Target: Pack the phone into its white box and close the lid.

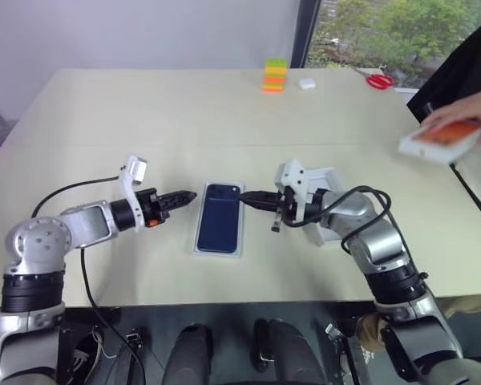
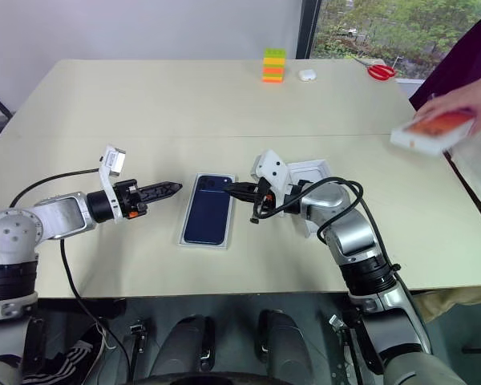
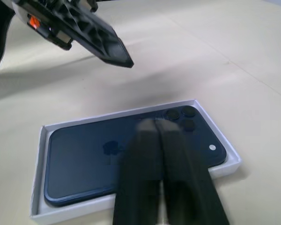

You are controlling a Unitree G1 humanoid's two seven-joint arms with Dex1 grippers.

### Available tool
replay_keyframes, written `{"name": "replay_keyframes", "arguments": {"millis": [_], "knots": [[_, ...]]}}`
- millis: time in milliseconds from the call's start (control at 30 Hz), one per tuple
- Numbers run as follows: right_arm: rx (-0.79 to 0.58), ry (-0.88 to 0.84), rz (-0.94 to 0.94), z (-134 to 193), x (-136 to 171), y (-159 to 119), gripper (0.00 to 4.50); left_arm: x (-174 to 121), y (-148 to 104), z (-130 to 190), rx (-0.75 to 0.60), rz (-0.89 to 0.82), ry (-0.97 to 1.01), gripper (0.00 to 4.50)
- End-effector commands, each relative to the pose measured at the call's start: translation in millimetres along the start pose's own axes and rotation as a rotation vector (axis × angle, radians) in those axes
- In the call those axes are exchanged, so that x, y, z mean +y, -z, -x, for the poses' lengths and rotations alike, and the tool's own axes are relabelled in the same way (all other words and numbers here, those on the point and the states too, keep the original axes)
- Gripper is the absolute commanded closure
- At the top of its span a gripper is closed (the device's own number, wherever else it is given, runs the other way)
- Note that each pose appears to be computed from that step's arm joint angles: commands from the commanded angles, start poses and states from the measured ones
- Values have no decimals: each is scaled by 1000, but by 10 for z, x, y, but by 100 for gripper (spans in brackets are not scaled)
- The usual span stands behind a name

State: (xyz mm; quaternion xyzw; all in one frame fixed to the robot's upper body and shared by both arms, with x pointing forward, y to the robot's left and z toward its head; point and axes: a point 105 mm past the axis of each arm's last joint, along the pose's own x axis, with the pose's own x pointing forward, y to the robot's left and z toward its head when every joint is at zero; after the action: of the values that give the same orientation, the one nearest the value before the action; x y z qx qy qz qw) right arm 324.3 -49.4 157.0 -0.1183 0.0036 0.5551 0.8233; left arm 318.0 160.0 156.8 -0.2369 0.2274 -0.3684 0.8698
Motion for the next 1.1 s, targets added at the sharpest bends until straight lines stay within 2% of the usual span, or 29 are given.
{"name": "replay_keyframes", "arguments": {"millis": [33,267,567,667,800,967,1100], "knots": [[-19,-8,47,-123,127,-71,450,-63,18,-60,-4,-16,36,447],[72,44,80,-326,158,123,450,-148,220,-298,54,-14,68,447],[190,48,133,-311,186,381,450,14,598,-325,208,-52,-8,447],[215,55,158,-275,148,417,450,24,647,-314,224,-66,-13,447],[212,83,165,-231,60,389,450,64,514,-290,159,-96,-26,447],[173,138,146,-151,-107,284,450,122,192,-239,15,-122,-53,447],[96,138,29,-27,-185,147,450,188,16,-155,-60,-142,-75,447]]}}
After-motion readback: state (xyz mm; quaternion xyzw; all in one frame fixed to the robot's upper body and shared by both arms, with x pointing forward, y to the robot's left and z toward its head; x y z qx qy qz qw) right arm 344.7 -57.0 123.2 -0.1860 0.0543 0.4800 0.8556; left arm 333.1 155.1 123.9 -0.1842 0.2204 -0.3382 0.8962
